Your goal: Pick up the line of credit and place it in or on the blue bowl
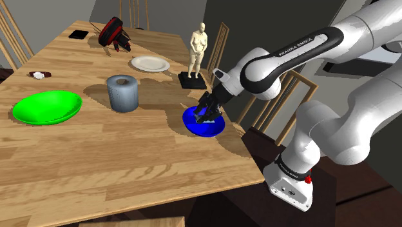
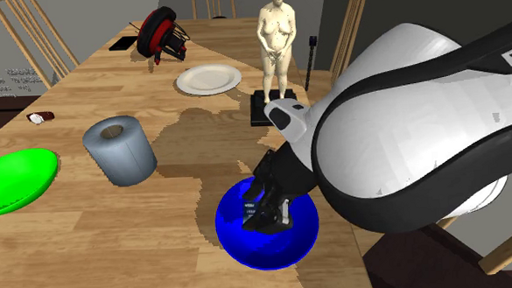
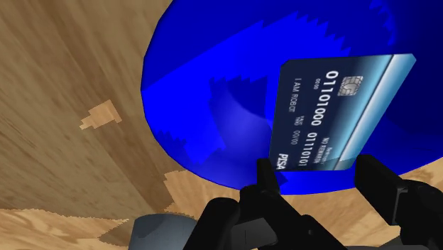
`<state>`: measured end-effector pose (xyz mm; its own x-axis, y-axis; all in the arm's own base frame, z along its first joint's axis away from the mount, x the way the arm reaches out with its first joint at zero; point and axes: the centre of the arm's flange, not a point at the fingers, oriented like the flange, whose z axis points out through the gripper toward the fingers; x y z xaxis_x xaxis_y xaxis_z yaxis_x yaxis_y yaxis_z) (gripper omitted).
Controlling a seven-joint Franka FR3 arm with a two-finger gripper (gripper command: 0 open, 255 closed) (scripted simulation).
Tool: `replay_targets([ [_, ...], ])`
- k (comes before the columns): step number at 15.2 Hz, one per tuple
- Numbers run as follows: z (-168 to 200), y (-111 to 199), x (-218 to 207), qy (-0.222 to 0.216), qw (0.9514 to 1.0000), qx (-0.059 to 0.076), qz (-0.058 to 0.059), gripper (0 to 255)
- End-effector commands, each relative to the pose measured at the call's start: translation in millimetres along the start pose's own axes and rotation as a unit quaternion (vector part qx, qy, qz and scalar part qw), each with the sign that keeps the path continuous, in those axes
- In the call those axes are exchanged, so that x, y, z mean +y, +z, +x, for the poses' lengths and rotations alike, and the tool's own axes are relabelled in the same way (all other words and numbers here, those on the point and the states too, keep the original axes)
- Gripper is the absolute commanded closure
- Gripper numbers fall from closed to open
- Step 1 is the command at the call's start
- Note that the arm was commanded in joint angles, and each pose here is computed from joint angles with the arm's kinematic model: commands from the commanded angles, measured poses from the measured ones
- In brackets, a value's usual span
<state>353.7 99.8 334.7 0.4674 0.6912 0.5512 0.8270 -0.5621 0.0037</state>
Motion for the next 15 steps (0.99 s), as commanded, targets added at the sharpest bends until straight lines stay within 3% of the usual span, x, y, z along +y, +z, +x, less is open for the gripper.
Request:
replay_targets([
  [1,0.0,0.1,0.0,0.0,1.0,0.0,0.0,255],
  [2,0.0,0.1,0.0,0.0,1.0,0.0,0.0,255],
  [3,0.0,0.1,0.0,0.0,1.0,0.0,0.0,0],
  [8,0.0,0.1,0.0,0.0,1.0,0.0,0.0,0],
  [12,0.0,-49.9,0.0,0.0,1.0,0.0,0.0,0],
  [15,0.0,-49.9,0.0,0.0,1.0,0.0,0.0,0],
])
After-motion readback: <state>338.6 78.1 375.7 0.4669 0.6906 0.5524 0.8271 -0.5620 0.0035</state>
